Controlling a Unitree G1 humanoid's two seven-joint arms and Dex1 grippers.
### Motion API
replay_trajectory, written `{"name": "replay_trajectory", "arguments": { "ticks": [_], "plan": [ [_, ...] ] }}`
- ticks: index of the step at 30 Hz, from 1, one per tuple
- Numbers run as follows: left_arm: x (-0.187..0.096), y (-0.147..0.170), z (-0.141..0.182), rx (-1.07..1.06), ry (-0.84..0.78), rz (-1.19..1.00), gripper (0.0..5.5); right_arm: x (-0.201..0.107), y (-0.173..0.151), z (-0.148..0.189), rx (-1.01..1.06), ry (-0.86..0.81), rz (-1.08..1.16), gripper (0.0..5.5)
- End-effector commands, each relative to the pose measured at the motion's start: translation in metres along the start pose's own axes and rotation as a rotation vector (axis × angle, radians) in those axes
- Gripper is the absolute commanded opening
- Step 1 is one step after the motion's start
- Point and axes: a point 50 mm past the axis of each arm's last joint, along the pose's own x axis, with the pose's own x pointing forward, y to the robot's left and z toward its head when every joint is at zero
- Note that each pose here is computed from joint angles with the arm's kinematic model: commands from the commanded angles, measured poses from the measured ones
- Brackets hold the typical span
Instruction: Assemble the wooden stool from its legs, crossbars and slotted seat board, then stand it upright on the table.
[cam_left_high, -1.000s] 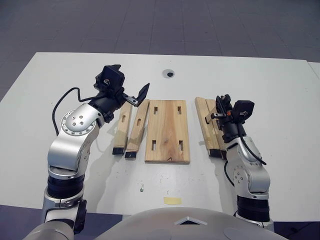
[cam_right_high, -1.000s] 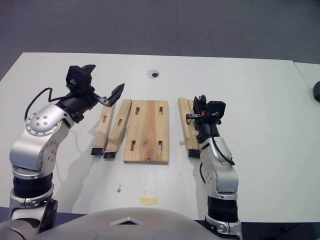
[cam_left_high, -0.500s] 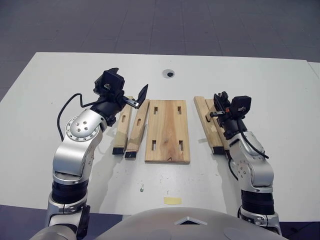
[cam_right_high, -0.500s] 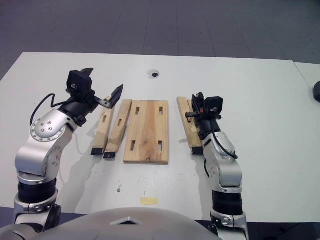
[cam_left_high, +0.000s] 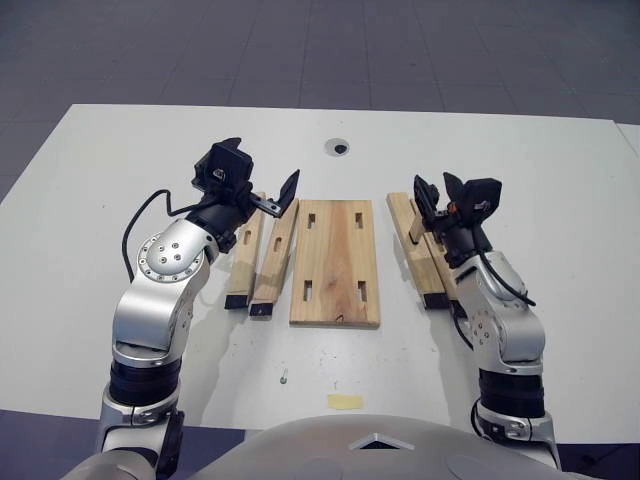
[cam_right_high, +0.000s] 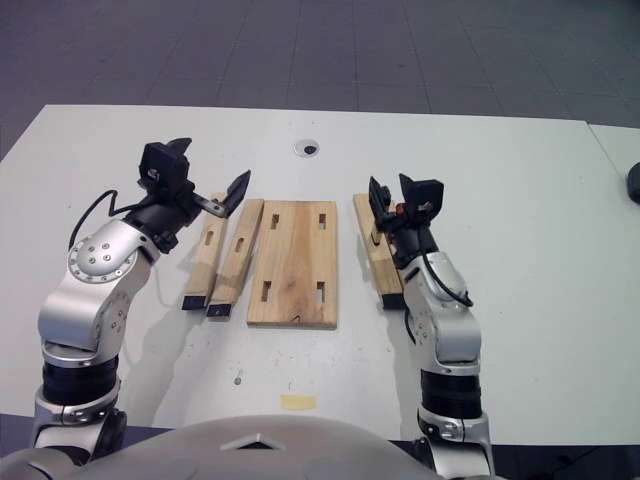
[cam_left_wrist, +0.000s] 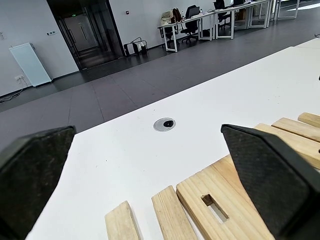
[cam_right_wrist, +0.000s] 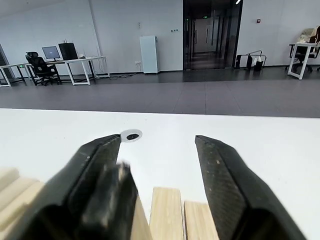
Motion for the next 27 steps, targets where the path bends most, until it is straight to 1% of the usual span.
{"name": "replay_trajectory", "arguments": {
  "ticks": [1, 3, 6, 7, 11, 13, 15, 19, 21, 23, 24, 25, 27],
  "plan": [
    [0.001, 0.001, 0.0, 0.016, -0.004, 0.014, 5.4, 0.013, 0.003, 0.023, -0.025, -0.056, 0.028, 3.51],
    [0.001, 0.001, -0.001, 0.019, -0.003, 0.021, 5.4, 0.019, 0.004, 0.033, -0.022, -0.078, 0.034, 3.9],
    [0.002, 0.002, 0.0, 0.013, -0.013, 0.035, 5.4, 0.027, 0.006, 0.041, -0.011, -0.095, 0.048, 4.31],
    [0.002, 0.002, 0.0, 0.012, -0.013, 0.036, 5.4, 0.029, 0.008, 0.042, -0.013, -0.094, 0.061, 4.56],
    [0.004, 0.001, 0.001, 0.012, -0.018, 0.037, 5.4, 0.037, 0.013, 0.034, -0.025, -0.056, 0.094, 5.19],
    [0.005, 0.0, 0.001, 0.012, -0.02, 0.034, 5.4, 0.039, 0.013, 0.032, -0.034, -0.047, 0.101, 5.38],
    [0.006, 0.0, 0.0, 0.013, -0.021, 0.033, 5.4, 0.044, 0.014, 0.038, -0.058, -0.067, 0.117, 5.38],
    [0.006, 0.002, 0.002, 0.017, -0.028, 0.042, 5.4, 0.056, 0.015, 0.069, -0.073, -0.161, 0.122, 5.38],
    [0.006, 0.002, 0.002, 0.017, -0.029, 0.043, 5.4, 0.058, 0.016, 0.086, -0.059, -0.21, 0.121, 5.38],
    [0.006, 0.002, 0.002, 0.017, -0.028, 0.039, 5.4, 0.058, 0.018, 0.092, -0.046, -0.225, 0.123, 5.38],
    [0.006, 0.002, 0.002, 0.015, -0.027, 0.038, 5.4, 0.056, 0.019, 0.085, -0.041, -0.202, 0.128, 5.38],
    [0.006, 0.002, 0.001, 0.018, -0.024, 0.038, 5.4, 0.055, 0.016, 0.066, -0.034, -0.135, 0.118, 5.38],
    [0.006, 0.002, 0.0, 0.018, -0.022, 0.041, 5.4, 0.047, 0.006, 0.013, -0.023, 0.064, 0.071, 5.38]
  ]
}}
